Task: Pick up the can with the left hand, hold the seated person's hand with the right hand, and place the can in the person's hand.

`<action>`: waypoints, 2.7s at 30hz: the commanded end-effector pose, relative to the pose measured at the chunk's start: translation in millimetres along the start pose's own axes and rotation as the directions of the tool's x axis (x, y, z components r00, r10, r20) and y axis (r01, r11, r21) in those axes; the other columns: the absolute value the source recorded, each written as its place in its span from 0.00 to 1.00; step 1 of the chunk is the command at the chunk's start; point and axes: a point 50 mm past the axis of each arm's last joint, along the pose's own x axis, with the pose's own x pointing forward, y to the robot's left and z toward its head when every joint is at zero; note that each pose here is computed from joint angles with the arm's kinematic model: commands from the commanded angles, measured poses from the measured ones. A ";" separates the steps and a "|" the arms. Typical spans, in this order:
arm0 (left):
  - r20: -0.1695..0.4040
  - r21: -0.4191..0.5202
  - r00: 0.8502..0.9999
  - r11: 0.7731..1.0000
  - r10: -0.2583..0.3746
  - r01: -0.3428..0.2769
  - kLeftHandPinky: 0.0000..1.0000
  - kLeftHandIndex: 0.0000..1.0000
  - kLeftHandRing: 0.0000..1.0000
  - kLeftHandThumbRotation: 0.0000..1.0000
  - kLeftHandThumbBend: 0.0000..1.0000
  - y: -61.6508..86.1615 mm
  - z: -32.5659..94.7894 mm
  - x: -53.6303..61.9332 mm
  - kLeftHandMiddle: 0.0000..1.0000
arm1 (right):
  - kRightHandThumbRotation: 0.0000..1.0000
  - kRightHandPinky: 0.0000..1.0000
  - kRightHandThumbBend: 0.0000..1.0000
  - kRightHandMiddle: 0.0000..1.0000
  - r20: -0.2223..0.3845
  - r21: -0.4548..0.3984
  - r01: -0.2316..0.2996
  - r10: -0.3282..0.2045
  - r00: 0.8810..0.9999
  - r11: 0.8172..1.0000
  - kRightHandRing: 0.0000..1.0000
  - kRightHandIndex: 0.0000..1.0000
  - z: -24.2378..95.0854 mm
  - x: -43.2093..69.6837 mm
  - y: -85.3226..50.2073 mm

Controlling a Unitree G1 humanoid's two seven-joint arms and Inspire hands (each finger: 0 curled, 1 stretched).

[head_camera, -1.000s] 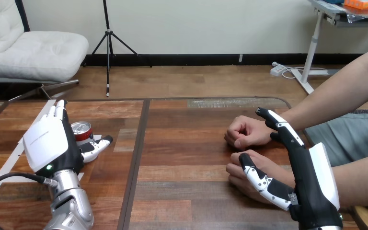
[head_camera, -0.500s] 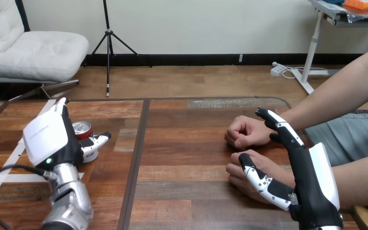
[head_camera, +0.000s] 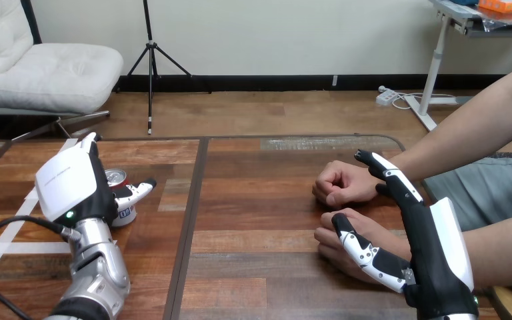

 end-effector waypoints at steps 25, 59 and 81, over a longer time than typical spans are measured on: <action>0.030 0.051 0.999 0.999 0.016 -0.018 0.76 0.84 0.82 0.43 0.83 20.5 19.6 27.2 0.85 | 0.00 0.85 0.45 0.89 0.083 -0.017 0.036 -0.035 0.996 0.999 0.89 0.85 15.8 8.3 -14.4; 0.012 0.016 1.000 1.000 -0.011 0.011 0.77 0.85 0.83 0.46 0.86 13.1 15.8 20.8 0.86 | 0.00 0.84 0.45 0.89 0.083 -0.042 0.027 -0.023 0.996 0.999 0.89 0.85 16.8 3.1 -22.9; 0.002 -0.104 1.000 0.995 -0.015 0.015 0.71 0.83 0.79 0.39 0.83 8.7 17.2 15.9 0.83 | 0.00 0.84 0.46 0.88 0.078 -0.051 0.020 -0.016 0.997 0.999 0.89 0.85 16.7 -1.5 -27.0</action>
